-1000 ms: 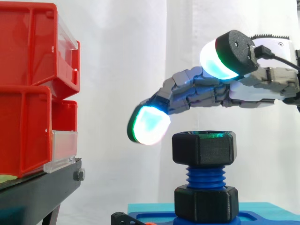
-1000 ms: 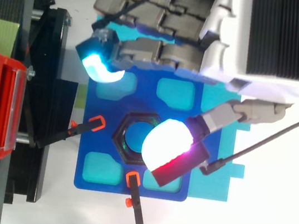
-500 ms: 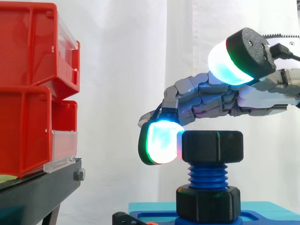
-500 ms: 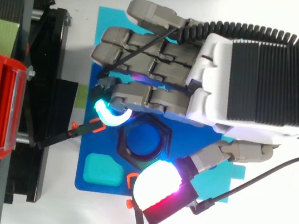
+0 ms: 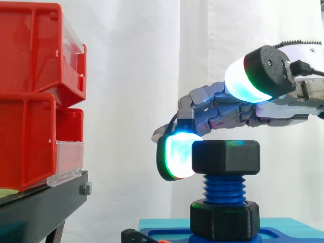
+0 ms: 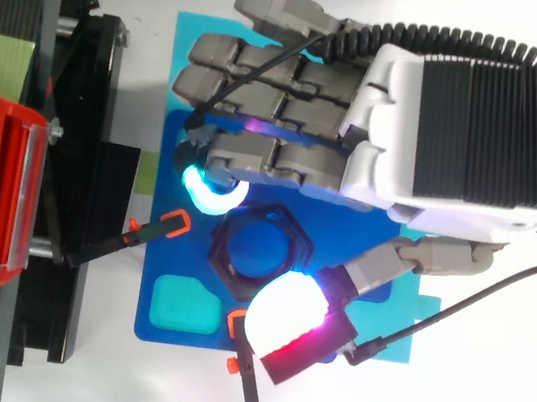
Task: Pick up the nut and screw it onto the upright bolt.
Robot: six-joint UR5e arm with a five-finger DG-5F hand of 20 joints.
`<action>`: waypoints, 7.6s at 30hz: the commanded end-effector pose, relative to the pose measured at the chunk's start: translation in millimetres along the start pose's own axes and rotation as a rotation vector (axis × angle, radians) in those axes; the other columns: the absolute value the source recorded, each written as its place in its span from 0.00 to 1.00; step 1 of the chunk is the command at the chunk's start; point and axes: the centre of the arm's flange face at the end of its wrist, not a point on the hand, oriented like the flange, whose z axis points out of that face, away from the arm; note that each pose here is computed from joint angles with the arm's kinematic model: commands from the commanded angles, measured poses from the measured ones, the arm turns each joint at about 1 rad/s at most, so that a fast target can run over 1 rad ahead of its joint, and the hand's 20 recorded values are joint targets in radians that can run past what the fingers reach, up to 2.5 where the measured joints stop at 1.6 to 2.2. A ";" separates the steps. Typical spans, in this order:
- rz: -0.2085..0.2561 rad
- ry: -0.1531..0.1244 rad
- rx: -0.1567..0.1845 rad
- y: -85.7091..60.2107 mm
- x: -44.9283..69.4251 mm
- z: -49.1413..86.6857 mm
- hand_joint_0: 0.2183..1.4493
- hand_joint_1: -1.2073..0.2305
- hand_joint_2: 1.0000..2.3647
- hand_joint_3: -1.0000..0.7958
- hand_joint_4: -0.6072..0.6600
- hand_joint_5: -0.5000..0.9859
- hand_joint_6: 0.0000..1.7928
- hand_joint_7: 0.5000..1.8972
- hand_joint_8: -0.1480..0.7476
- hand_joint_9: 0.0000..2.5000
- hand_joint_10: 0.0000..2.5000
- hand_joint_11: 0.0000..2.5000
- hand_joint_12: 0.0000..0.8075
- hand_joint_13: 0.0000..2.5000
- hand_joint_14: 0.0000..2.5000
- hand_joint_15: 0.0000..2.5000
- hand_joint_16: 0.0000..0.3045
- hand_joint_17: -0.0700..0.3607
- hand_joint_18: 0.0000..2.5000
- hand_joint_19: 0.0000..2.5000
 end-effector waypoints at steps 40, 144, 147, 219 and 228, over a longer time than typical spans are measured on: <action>-0.044 0.063 -0.061 -11.7 -55.0 -1.6 0.20 0.82 0.00 0.28 0.59 0.20 0.28 0.09 0.41 0.12 0.00 0.00 0.44 0.01 0.00 0.00 0.19 0.47 0.00 0.00; -0.041 -0.025 -0.123 -13.3 -32.7 2.7 0.20 0.79 0.00 0.28 0.63 0.22 0.28 0.14 0.41 0.12 0.00 0.00 0.43 0.02 0.00 0.00 0.17 0.44 0.00 0.00; -0.027 -0.021 -0.124 -5.0 -29.8 4.6 0.20 0.80 0.00 0.28 0.63 0.22 0.28 0.14 0.41 0.11 0.00 0.00 0.43 0.02 0.00 0.00 0.17 0.44 0.00 0.00; -0.004 0.010 -0.139 -32.4 -18.2 1.9 0.24 0.71 0.00 0.28 0.71 0.31 0.28 0.51 0.49 0.26 0.00 0.00 0.27 0.12 0.00 0.00 0.07 0.28 0.00 0.00; -0.011 0.010 -0.142 -43.0 -21.4 -1.6 0.25 0.69 0.00 0.28 0.65 0.36 0.28 0.61 0.49 0.33 0.00 0.00 0.25 0.16 0.00 0.00 0.06 0.26 0.04 0.00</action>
